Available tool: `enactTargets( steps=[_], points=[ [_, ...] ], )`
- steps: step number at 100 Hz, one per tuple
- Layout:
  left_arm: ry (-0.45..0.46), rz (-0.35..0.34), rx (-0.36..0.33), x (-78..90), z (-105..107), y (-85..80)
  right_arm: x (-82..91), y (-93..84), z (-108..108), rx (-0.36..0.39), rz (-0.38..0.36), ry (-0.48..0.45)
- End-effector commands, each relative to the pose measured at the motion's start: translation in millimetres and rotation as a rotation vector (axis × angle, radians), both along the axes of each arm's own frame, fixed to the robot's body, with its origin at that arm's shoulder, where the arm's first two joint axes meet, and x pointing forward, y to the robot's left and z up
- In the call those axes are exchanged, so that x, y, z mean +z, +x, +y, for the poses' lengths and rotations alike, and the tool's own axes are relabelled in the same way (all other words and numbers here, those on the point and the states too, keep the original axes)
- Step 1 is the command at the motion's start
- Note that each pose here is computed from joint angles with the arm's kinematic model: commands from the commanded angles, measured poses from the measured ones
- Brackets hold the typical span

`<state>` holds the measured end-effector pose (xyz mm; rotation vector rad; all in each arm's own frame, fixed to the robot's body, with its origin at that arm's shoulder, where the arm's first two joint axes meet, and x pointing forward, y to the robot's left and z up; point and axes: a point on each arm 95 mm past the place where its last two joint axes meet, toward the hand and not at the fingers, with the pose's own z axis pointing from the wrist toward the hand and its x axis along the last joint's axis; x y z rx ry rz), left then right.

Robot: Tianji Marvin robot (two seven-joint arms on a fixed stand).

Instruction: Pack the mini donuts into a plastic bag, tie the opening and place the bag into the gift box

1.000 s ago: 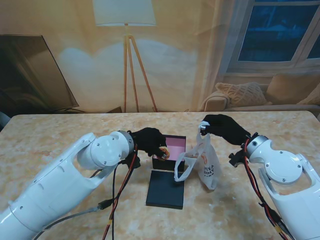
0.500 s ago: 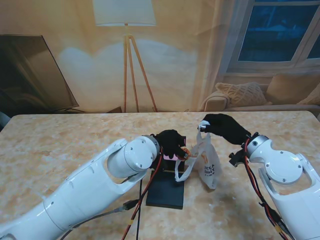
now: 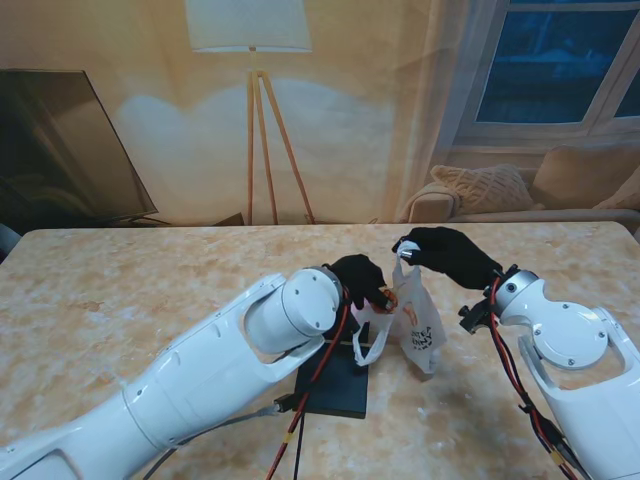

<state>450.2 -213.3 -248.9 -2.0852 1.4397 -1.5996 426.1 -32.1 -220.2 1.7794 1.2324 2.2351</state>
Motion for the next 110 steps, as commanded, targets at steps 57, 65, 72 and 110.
enactTargets(
  steps=[57,65,72,110],
  points=[
    [-0.007,0.025,-0.015,-4.0,-26,-12.1,-3.3,-4.2,-1,0.027,-0.008,-0.018],
    [-0.016,0.04,-0.023,-3.3,-26,-15.4,-3.2,-3.6,-1,0.024,-0.007,-0.018],
    [-0.008,0.038,-0.035,-3.1,-27,-16.4,-2.9,-3.3,0,0.025,-0.009,-0.018],
    [-0.001,0.095,0.012,-10.7,-41,-19.4,-1.6,-4.2,1,0.058,-0.015,-0.008]
  ],
)
